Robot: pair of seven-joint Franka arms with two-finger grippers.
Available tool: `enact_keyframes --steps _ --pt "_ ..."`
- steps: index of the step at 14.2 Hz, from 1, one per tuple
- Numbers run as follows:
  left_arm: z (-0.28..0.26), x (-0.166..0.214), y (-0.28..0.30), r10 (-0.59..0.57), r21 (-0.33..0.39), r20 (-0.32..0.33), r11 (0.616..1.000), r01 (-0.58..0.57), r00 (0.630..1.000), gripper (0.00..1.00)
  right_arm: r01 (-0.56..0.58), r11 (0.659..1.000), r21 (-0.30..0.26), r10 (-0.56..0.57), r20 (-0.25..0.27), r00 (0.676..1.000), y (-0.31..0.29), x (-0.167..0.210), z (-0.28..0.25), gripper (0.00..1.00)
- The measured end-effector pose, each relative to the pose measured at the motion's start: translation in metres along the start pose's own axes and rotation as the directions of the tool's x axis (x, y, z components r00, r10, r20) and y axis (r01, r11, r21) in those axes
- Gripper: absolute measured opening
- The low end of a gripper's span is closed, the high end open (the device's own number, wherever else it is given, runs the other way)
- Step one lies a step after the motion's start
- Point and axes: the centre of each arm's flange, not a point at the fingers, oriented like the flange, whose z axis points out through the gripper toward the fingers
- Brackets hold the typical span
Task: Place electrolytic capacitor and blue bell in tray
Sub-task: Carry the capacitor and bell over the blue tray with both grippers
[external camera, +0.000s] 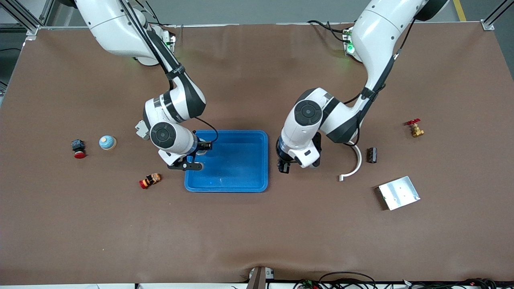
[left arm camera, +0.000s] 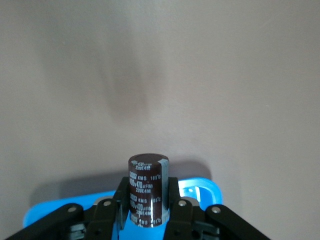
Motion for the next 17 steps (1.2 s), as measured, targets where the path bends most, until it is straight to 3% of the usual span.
enact_keyframes --steps 6,10,15,17 --pt "0.022 -0.044 0.001 -0.057 -0.018 -0.052 0.998 0.056 0.997 0.34 -0.011 1.0 0.002 0.011 -0.008 1.0 0.006 0.0 0.009 0.65" --pt "0.033 -0.062 0.002 -0.085 -0.068 -0.088 0.995 0.079 0.992 0.34 -0.05 0.999 0.015 0.05 -0.008 0.999 0.022 0.009 0.005 0.99" --pt "0.036 -0.073 0.006 -0.088 -0.083 -0.075 0.993 0.081 0.993 0.34 -0.122 0.991 0.054 0.124 -0.04 0.991 0.072 0.037 -0.05 1.0" --pt "0.037 -0.081 0.004 -0.084 -0.088 -0.067 0.993 0.078 0.994 0.34 -0.101 0.994 0.048 0.103 -0.054 0.993 0.112 0.046 -0.076 1.0"
